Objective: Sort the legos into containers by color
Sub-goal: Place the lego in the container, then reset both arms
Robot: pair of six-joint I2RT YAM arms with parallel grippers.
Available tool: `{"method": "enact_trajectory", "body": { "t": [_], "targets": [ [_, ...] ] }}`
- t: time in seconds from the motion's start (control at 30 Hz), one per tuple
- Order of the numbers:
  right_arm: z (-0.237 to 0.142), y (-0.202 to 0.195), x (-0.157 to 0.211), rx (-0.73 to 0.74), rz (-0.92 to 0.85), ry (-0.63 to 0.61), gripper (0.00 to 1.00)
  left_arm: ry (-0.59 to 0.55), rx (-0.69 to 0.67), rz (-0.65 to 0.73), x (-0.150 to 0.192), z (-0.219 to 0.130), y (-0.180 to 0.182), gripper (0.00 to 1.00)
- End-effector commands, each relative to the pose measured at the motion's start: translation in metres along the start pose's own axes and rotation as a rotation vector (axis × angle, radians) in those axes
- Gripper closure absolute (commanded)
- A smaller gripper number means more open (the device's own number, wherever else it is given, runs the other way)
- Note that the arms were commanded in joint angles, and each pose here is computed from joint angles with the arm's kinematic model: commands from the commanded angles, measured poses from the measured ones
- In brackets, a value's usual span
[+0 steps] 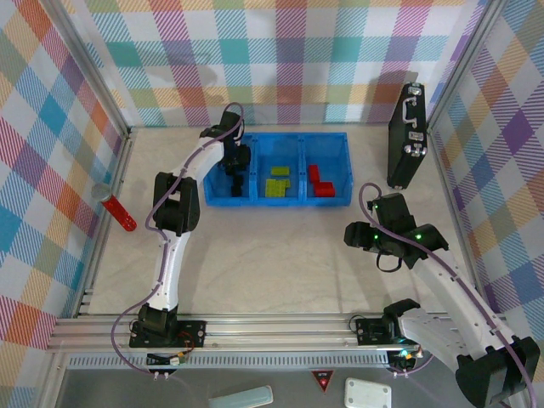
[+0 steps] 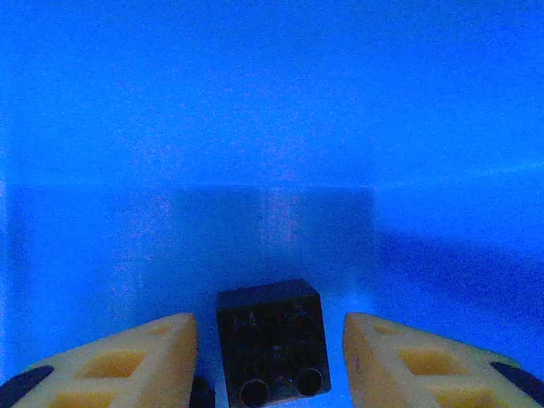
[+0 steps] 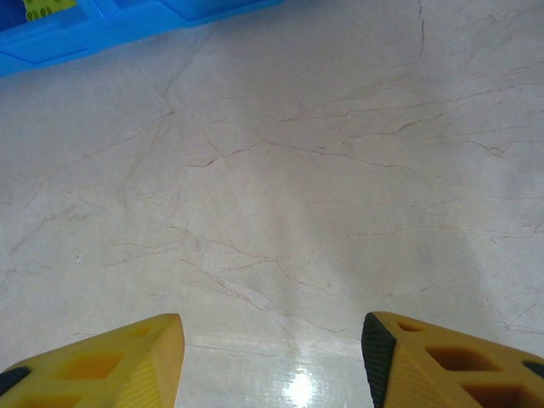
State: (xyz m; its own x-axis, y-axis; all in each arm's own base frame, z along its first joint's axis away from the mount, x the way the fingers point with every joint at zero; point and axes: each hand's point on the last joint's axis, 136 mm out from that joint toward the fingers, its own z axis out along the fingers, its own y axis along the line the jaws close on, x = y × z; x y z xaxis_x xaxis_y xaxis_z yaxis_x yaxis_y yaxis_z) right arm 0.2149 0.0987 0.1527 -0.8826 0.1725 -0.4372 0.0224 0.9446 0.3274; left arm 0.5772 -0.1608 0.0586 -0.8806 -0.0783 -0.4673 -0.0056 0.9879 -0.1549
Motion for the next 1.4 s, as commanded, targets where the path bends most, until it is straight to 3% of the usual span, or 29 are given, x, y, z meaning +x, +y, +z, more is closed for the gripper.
{"method": "enact_trajectory", "body": {
  "t": [0.0, 0.33, 0.53, 0.93, 1.37],
  "targets": [
    [-0.005, 0.000, -0.003, 0.013, -0.015, -0.014, 0.40, -0.040, 0.007, 0.004, -0.016, -0.028, 0.000, 0.51],
    [0.002, -0.019, -0.024, 0.141, -0.044, -0.094, 0.18, -0.157, -0.003, 0.033, -0.023, -0.084, 0.002, 0.46],
    [0.010, -0.035, -0.041, 0.214, -0.068, -0.226, 0.01, -0.249, -0.043, 0.015, -0.015, -0.118, 0.017, 0.43],
    [0.016, -0.070, -0.069, 0.412, -0.123, -0.404, 0.01, -0.368, -0.172, -0.012, 0.034, -0.173, 0.062, 0.25],
    [0.045, -0.086, -0.097, 0.462, -0.132, -0.485, 0.01, -0.477, -0.308, -0.039, 0.096, -0.213, 0.111, 0.03]
  ]
}}
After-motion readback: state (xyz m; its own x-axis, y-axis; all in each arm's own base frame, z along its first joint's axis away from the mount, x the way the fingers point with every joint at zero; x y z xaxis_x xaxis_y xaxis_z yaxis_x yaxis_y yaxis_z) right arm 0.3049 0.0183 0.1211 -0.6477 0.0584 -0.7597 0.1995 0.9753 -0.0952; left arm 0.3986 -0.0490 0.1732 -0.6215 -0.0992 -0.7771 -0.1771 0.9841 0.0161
